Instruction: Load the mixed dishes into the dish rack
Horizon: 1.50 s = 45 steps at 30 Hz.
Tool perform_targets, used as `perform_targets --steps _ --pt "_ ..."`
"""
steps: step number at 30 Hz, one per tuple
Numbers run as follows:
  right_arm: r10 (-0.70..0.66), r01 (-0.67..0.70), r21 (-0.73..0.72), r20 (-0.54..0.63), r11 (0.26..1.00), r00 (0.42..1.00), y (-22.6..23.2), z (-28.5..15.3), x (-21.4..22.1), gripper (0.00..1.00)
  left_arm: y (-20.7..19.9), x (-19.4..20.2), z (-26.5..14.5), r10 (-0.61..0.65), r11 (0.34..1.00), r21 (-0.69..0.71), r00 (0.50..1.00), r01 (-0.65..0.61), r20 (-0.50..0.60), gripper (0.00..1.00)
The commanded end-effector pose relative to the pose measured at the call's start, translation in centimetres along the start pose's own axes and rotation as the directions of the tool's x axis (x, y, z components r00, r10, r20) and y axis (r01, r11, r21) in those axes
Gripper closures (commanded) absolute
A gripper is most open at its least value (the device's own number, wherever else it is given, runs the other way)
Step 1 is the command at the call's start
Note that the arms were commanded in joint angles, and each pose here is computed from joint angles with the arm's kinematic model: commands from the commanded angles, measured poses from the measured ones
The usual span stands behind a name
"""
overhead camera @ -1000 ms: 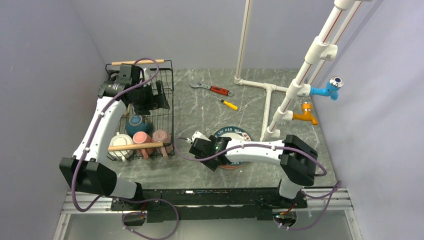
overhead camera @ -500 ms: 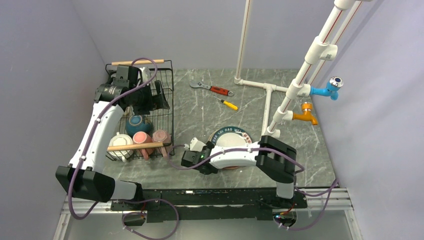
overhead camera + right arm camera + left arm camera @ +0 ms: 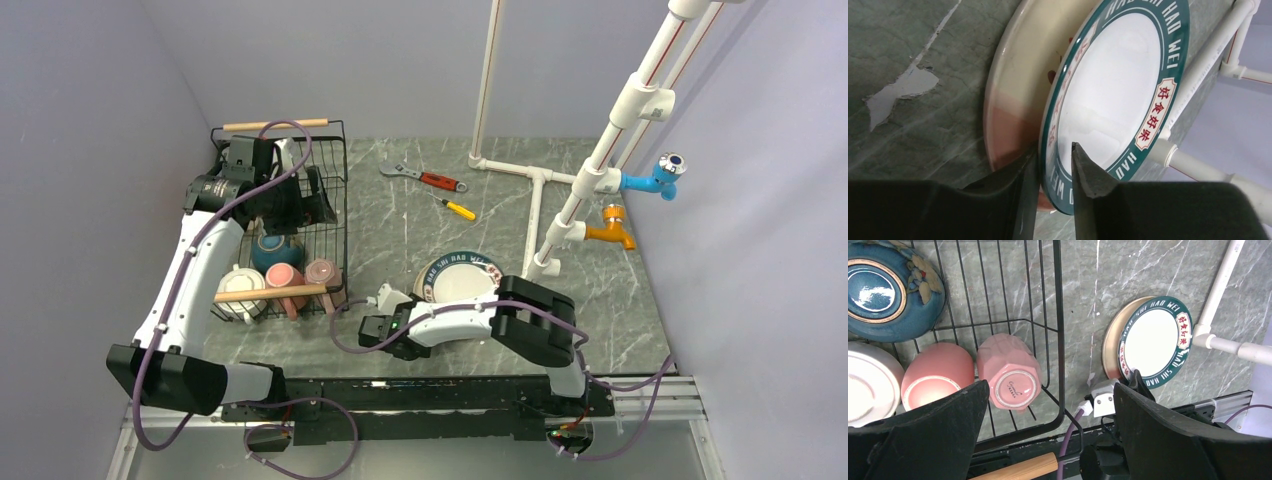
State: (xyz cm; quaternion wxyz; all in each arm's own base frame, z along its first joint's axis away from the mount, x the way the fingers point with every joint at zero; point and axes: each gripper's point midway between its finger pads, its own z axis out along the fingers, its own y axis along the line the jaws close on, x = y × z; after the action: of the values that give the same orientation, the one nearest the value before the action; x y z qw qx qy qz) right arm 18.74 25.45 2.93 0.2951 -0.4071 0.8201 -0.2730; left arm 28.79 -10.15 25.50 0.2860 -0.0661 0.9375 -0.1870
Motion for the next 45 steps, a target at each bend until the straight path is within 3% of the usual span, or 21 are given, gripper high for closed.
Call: perform_targets --steps 1,4,6,15,20,28,36,40,45 --pt "0.011 -0.011 0.012 0.015 1.000 1.000 0.5 0.2 -0.1 0.75 -0.2 -0.1 -0.7 0.020 1.000 0.009 0.999 -0.021 0.026 0.01" --pt "0.014 -0.014 0.015 0.034 1.000 0.999 0.1 -0.2 -0.6 0.93 -0.3 -0.2 -0.6 0.019 1.000 0.012 1.000 -0.019 0.024 0.01" --pt "0.013 -0.013 0.007 0.049 1.000 0.999 -0.2 -0.6 -1.2 1.00 -0.5 -0.4 -0.5 0.015 1.000 0.021 1.000 -0.016 0.021 0.01" --pt "0.039 -0.029 -0.096 0.103 0.995 0.994 -1.2 -2.9 -3.7 1.00 -2.0 -0.3 0.4 -0.022 0.995 0.099 1.000 0.023 -0.019 0.01" --pt "0.122 -0.066 -0.265 0.199 0.962 0.972 -1.4 -5.5 -6.1 1.00 -3.4 -0.2 1.4 -0.064 0.982 0.175 0.997 0.072 -0.051 0.01" --pt "0.242 -0.106 -0.424 0.282 0.900 0.928 -3.8 -9.9 -7.1 1.00 -6.8 0.6 2.0 -0.166 0.911 0.352 0.973 0.214 -0.161 0.01" --pt "0.404 -0.243 -0.459 0.293 0.855 0.867 -7.8 -12.1 -6.4 1.00 -10.7 2.3 3.2 -0.236 0.809 0.464 0.922 0.361 -0.306 0.07" --pt "0.469 -0.298 -0.466 0.309 0.833 0.828 -9.6 -12.9 -6.8 1.00 -11.8 3.5 4.5 -0.245 0.806 0.427 0.887 0.411 -0.390 0.17" --pt "0.495 -0.316 -0.463 0.341 0.828 0.799 -11.3 -13.4 -7.7 1.00 -13.7 4.4 5.3 -0.208 0.801 0.438 0.875 0.409 -0.436 0.18"
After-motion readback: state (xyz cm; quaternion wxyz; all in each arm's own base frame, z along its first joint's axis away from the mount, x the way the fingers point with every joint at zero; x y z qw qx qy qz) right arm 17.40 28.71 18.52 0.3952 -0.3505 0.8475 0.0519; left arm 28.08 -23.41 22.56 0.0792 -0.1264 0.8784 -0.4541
